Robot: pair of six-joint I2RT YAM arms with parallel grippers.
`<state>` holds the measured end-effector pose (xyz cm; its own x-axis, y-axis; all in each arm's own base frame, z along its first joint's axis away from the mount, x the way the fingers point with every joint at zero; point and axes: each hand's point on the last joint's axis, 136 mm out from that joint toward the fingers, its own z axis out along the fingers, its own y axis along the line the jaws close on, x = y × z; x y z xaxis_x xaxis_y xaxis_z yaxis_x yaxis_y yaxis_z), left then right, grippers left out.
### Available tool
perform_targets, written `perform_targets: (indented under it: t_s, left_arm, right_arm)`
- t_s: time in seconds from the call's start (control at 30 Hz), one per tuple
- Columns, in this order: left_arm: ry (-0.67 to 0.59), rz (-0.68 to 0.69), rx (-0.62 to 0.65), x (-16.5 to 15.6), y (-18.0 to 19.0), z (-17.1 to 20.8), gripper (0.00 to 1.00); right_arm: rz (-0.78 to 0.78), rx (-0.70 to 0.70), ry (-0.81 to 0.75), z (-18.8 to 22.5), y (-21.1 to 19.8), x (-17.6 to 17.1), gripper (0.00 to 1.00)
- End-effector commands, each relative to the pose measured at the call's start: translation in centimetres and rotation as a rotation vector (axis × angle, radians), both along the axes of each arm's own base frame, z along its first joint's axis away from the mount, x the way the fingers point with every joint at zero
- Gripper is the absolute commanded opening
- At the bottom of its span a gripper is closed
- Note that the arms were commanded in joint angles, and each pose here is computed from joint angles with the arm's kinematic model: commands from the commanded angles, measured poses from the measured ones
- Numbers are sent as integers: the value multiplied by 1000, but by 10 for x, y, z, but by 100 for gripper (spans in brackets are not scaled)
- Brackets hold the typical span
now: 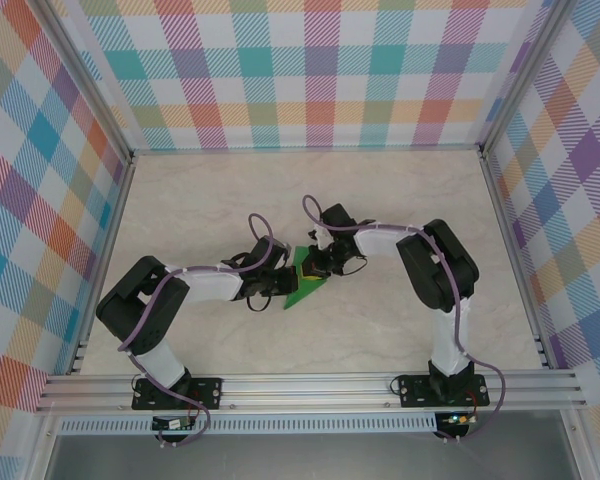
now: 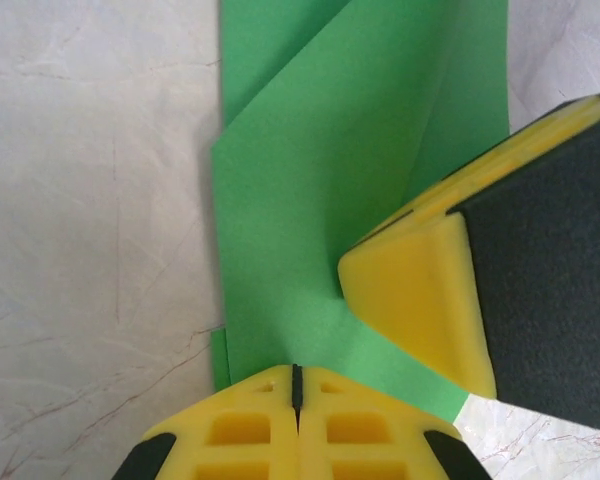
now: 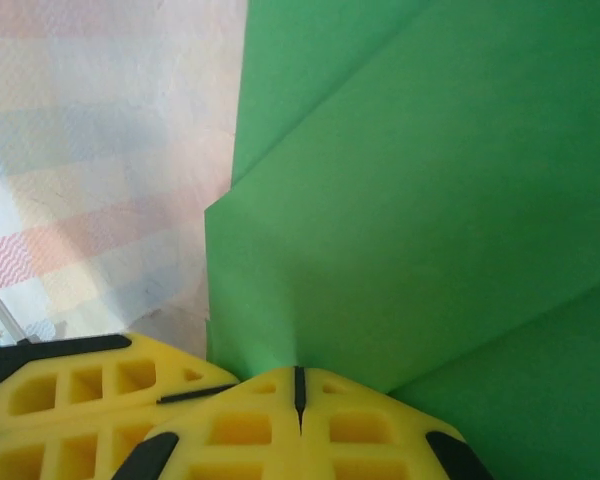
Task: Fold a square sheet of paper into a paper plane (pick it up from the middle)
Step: Fourth fold the wing at the center of the table.
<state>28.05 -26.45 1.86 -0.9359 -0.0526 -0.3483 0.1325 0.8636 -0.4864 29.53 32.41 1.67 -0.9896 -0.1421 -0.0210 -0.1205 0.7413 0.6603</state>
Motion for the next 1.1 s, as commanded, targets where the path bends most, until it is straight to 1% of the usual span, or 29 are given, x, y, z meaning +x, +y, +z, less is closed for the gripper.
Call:
perform_targets:
  t_s: [0.0, 0.23, 0.43, 0.53, 0.63, 0.73, 0.83, 0.9, 1.07]
  left_arm:
    - [200, 17, 163, -42, 39, -42, 0]
    - [233, 10, 188, -53, 46, -50, 0]
    - [240, 7, 187, -55, 46, -53, 0]
    - [231, -5, 199, -54, 47, -52, 0]
    - [204, -46, 228, -52, 49, -49, 0]
    - [167, -103, 267, -47, 52, -42, 0]
    - [138, -151, 276, -44, 52, -35, 0]
    - [121, -178, 271, -42, 51, -31, 0]
    - [88, -236, 253, -40, 49, -24, 0]
  right_arm:
    - [-25, -60, -30, -14, -11, 15, 0]
    - [-161, -75, -70, -2, -40, 68, 0]
    - [-233, -122, -91, 3, -57, 108, 0]
    - [-267, -116, -137, 23, -63, 118, 0]
    - [-256, -59, -173, 49, -58, 114, 0]
    - [-209, 2, -181, 64, -45, 96, 0]
    - [-136, 37, -137, 60, -25, 67, 0]
    - [-100, 25, -104, 50, -14, 51, 0]
    - [-68, 21, -42, 30, 5, 32, 0]
